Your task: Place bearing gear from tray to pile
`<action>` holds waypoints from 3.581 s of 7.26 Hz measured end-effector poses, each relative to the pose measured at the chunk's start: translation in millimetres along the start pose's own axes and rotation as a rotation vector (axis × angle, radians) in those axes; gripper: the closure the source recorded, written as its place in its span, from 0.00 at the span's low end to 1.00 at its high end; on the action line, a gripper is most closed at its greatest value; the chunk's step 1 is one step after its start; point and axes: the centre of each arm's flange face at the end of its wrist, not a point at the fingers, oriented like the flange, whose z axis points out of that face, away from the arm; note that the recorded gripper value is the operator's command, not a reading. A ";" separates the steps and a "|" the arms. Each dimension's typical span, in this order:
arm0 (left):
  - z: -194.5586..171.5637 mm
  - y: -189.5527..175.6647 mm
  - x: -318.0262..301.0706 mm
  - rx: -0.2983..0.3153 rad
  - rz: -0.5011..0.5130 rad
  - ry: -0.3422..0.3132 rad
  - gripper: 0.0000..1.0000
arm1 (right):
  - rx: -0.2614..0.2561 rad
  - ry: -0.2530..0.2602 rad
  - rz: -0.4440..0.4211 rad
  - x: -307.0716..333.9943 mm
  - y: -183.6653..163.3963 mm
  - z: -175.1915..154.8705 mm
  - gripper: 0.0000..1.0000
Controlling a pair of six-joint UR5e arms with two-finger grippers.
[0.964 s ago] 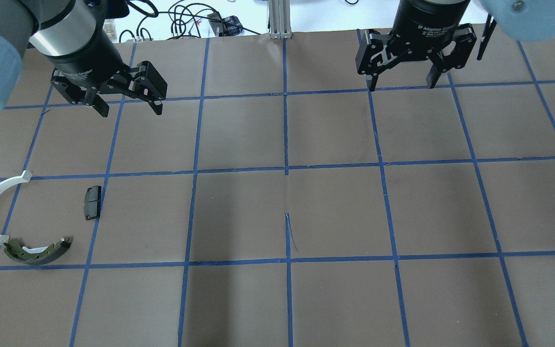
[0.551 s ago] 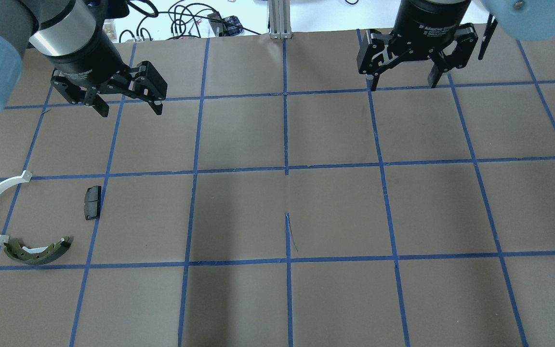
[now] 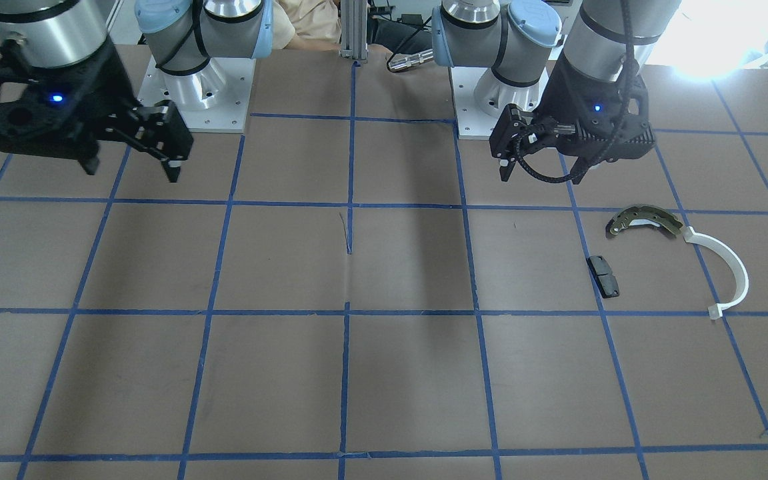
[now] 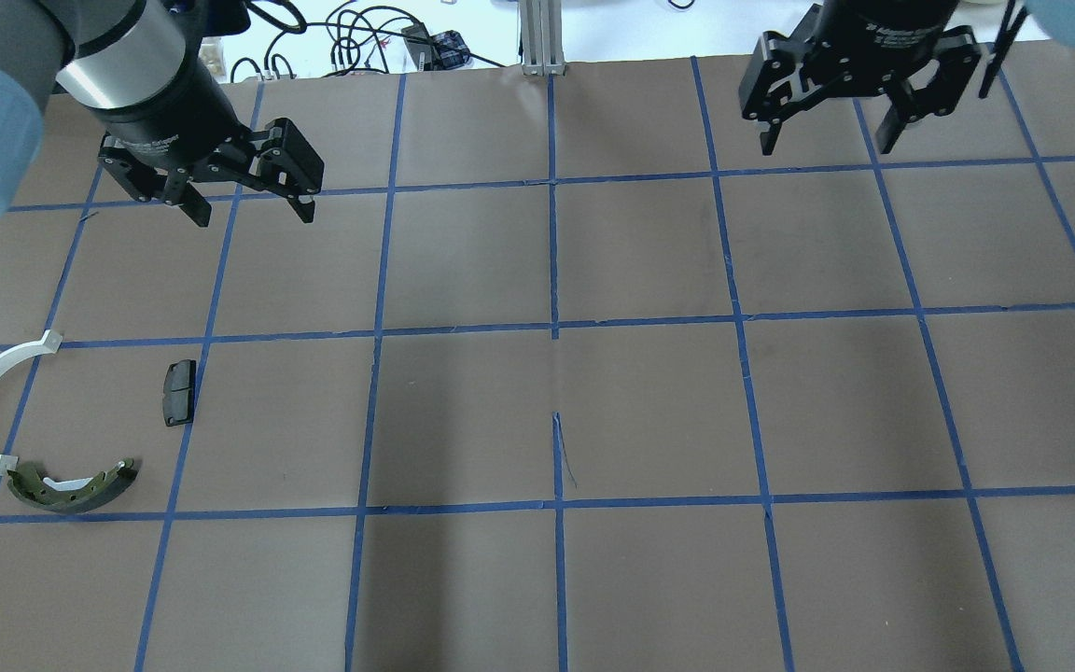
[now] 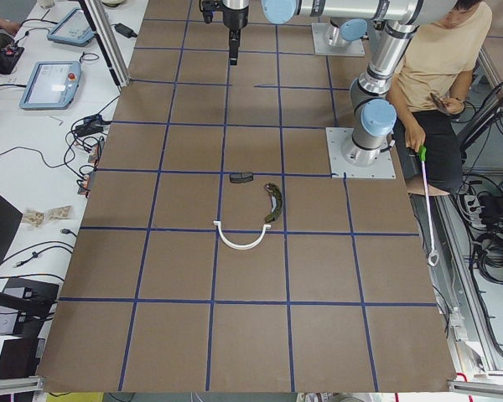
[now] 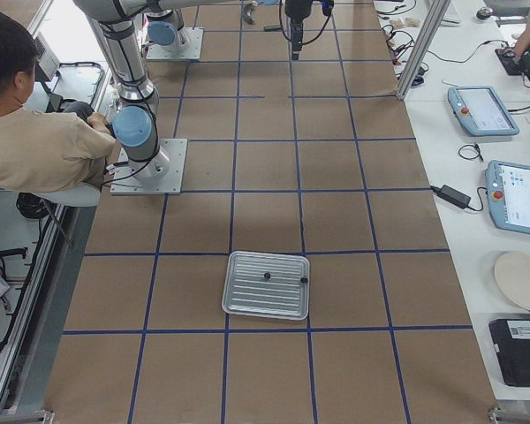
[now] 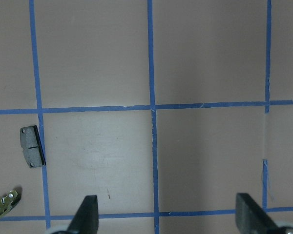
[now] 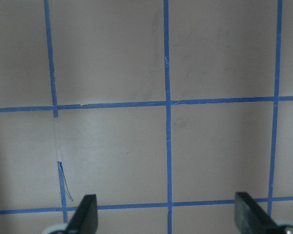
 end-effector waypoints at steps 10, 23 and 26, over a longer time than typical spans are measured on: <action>-1.0 0.3 0.0 0.002 -0.005 0.000 0.00 | -0.047 0.003 -0.169 531.3 -41.4 185.5 0.00; 0.3 0.0 0.9 -0.001 -0.009 0.002 0.00 | -0.066 -0.063 -0.136 565.8 -68.7 375.1 0.90; 0.1 0.3 1.0 0.000 -0.006 0.002 0.00 | -0.069 -0.056 -0.141 561.1 -72.7 372.0 1.00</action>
